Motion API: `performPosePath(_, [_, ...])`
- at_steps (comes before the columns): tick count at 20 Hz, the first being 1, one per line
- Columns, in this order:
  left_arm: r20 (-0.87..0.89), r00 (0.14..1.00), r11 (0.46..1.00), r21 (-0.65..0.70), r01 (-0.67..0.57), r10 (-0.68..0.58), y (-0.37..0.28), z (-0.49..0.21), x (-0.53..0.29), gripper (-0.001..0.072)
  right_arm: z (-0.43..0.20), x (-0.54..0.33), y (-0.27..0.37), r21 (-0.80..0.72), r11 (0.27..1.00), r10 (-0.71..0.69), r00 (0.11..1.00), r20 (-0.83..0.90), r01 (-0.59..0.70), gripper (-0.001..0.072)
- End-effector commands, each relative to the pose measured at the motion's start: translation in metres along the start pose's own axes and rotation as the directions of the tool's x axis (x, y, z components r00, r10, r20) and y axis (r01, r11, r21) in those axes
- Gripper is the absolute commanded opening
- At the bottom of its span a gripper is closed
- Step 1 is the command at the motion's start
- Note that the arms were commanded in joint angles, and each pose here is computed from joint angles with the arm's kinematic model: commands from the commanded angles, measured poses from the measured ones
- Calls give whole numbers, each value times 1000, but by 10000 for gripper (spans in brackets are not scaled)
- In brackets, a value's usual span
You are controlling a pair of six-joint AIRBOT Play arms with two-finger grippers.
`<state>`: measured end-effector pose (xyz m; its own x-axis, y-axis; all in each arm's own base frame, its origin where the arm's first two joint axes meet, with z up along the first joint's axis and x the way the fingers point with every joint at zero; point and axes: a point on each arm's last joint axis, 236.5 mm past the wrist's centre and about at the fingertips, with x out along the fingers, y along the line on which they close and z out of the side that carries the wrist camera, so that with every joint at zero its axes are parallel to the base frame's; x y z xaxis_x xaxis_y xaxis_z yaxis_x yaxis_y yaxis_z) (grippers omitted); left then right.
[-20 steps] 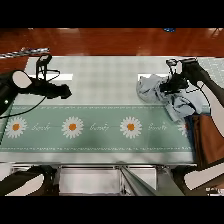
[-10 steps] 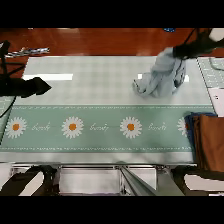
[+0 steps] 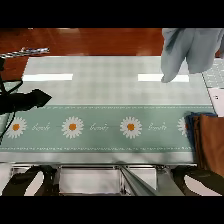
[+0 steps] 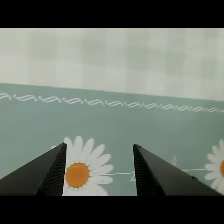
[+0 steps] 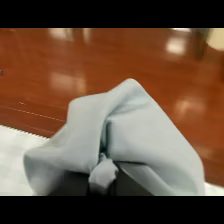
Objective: Fold the shirts.
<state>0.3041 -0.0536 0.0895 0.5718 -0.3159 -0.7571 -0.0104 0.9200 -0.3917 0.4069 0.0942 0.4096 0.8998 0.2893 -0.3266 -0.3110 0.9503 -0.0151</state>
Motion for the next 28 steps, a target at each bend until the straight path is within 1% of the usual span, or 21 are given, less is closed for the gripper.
performPosePath(1, [61,997,997,-65,42,-38,-8,12,0,508,4,-24,71,-81,983,166,986,3,-165,29])
performPosePath(3, [67,997,997,-65,41,-36,-8,13,0,508,-20,-12,116,-76,958,272,960,-67,-276,28])
performPosePath(7, [54,998,997,-63,41,-38,-8,10,0,508,-88,20,191,-17,903,414,878,-242,-430,29])
performPosePath(8, [43,998,997,-64,42,-39,-8,7,0,508,-112,30,214,2,881,453,842,-292,-473,29])
performPosePath(10, [11,999,997,-59,47,-46,-11,-1,3,508,-173,55,248,35,863,473,782,-407,-504,29])
performPosePath(12, [-37,998,997,-49,56,-58,-15,-17,10,508,-234,84,269,81,866,464,733,-498,-494,29])
performPosePath(14, [-98,993,997,-36,69,-72,-20,-39,22,508,-291,111,274,131,885,432,685,-587,-446,29])
performPosePath(16, [-168,982,996,-20,82,-84,-24,-66,34,508,-344,135,265,124,918,355,640,-682,-377,29])
performPosePath(18, [-229,969,996,-4,93,-91,-28,-91,44,508,-384,147,259,121,938,300,583,-755,-325,34])
performPosePath(19, [-250,964,995,1,96,-92,-29,-100,48,508,-396,151,258,136,943,293,564,-772,-303,127])
performPosePath(20, [-260,961,995,7,98,-93,-29,-106,51,508,-401,152,255,149,947,289,552,-782,-285,372])
performPosePath(21, [-253,963,995,10,98,-92,-29,-107,53,508,-397,154,249,144,948,284,554,-782,-283,408])
performPosePath(22, [-246,965,995,19,97,-90,-29,-105,54,508,-387,154,239,135,949,279,557,-783,-285,408])
performPosePath(23, [-234,969,994,58,94,-78,-27,-100,53,508,-367,154,220,128,953,270,575,-773,-275,408])
performPosePath(25, [-193,981,996,68,52,-38,-14,-81,46,508,-310,154,159,124,972,229,665,-711,-202,408])
performPosePath(26, [-171,985,999,38,32,-25,-6,-71,41,508,-283,151,117,127,984,180,722,-669,-127,408])
performPosePath(27, [-158,987,1000,1,12,-12,4,-66,38,508,-263,141,66,150,988,117,765,-633,-27,407])
performPosePath(28, [-174,985,999,-48,-7,-1,14,-69,37,508,-258,127,23,193,979,69,782,-619,67,407])
